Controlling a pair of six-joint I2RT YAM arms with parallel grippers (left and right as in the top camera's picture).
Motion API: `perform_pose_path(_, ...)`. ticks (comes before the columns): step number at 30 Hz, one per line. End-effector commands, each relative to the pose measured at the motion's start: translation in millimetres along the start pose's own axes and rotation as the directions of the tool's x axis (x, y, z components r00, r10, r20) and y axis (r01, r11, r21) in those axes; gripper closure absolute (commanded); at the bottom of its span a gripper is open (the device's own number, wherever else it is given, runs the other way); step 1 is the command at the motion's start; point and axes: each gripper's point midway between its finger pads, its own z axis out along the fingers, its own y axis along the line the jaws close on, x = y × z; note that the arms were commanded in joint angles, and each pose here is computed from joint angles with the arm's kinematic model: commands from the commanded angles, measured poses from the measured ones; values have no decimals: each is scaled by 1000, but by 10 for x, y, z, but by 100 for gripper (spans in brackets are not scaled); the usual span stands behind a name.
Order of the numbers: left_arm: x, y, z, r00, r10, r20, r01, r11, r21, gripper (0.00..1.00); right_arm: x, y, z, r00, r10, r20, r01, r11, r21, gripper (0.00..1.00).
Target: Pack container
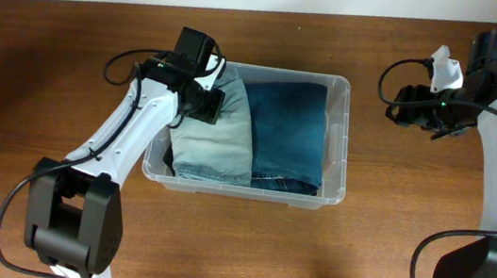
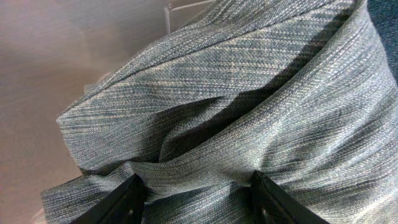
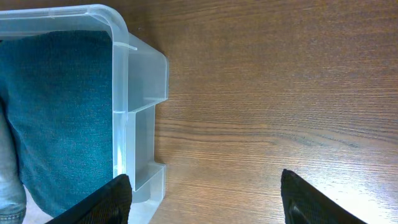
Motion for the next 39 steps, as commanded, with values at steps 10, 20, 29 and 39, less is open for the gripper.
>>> perform_pose_path(10, -4, 136, -309, 999, 34, 24, -30, 990, -141, 31, -60, 48, -136, 998, -40, 43, 39, 999, 22, 21)
perform_pose_path(20, -570, 1115, -1402, 915, -138, 380, 245, 937, -249, 1, -489, 252, -110, 965, -199, 173, 169, 970, 172, 1)
perform_pose_path(29, -185, 1862, -1476, 883, -317, 345, 406, 886, -224, 1, -497, 337, -134, 961, -204, 188, 177, 972, 152, 1)
perform_pose_path(39, 179, 1906, -1839, 858, -373, 352, 453, 873, -180, 1, -257, 487, -796, 929, -208, 305, 161, 972, 172, 1)
